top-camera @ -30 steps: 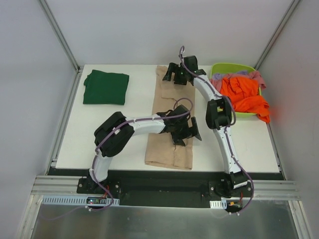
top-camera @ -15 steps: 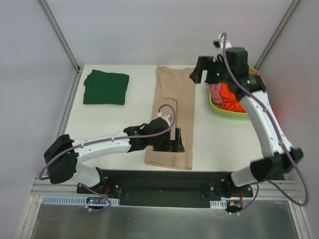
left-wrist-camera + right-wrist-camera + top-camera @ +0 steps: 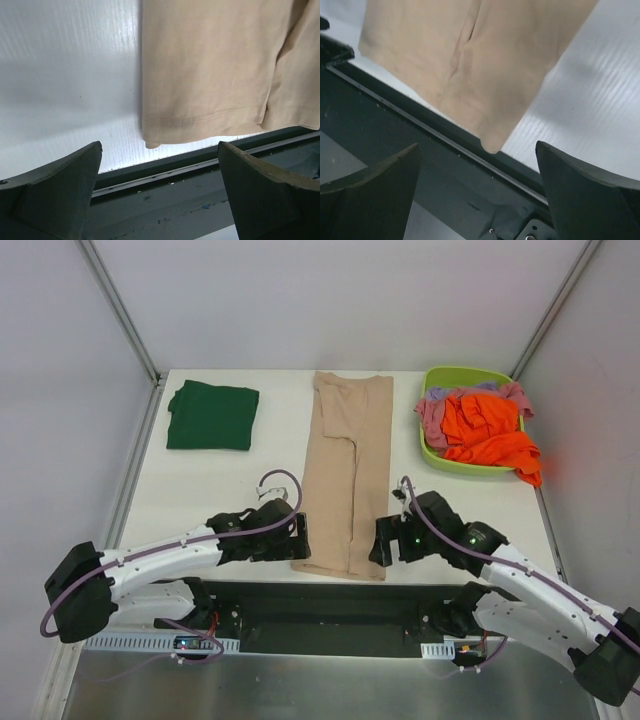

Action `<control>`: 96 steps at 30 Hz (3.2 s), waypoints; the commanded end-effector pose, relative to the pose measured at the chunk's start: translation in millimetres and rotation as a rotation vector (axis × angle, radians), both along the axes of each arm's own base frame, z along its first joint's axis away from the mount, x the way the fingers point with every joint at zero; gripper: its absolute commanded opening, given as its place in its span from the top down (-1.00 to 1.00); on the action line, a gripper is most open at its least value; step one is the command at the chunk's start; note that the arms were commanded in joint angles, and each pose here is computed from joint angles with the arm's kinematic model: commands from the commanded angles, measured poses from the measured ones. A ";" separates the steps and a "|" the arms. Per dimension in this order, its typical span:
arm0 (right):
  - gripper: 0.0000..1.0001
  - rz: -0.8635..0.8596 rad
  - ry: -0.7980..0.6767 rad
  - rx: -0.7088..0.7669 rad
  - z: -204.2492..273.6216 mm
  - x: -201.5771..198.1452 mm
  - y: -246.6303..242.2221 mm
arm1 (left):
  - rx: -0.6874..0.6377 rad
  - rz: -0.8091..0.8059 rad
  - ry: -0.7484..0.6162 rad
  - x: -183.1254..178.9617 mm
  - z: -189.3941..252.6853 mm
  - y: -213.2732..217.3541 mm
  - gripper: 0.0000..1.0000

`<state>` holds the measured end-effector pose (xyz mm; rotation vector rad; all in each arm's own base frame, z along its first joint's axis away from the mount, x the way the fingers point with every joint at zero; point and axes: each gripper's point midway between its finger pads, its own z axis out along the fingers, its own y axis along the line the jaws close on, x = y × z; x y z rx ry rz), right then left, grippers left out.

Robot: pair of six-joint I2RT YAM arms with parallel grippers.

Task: Fold and stack the t-shirts
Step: Rotate the tshirt 90 degrees, then grab the bottom of the folded rectangular tshirt with both arms, then fold the folded rectangular tshirt in 1/3 of the way

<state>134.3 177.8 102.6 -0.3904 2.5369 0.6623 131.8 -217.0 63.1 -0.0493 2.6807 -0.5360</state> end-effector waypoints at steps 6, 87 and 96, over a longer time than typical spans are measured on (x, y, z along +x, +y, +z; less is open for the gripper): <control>-0.84 -0.125 0.065 0.003 -29.3 -13.7 15.5 | 0.027 -0.023 0.146 -11.3 -30.3 -14.2 -0.47; 0.99 -0.217 -0.295 -0.008 73.2 161.2 32.3 | -0.095 0.103 -0.209 184.1 98.5 -31.2 1.00; 0.99 -0.240 -0.254 0.034 59.7 210.5 36.3 | -0.076 0.088 -0.158 233.7 77.2 -38.8 1.00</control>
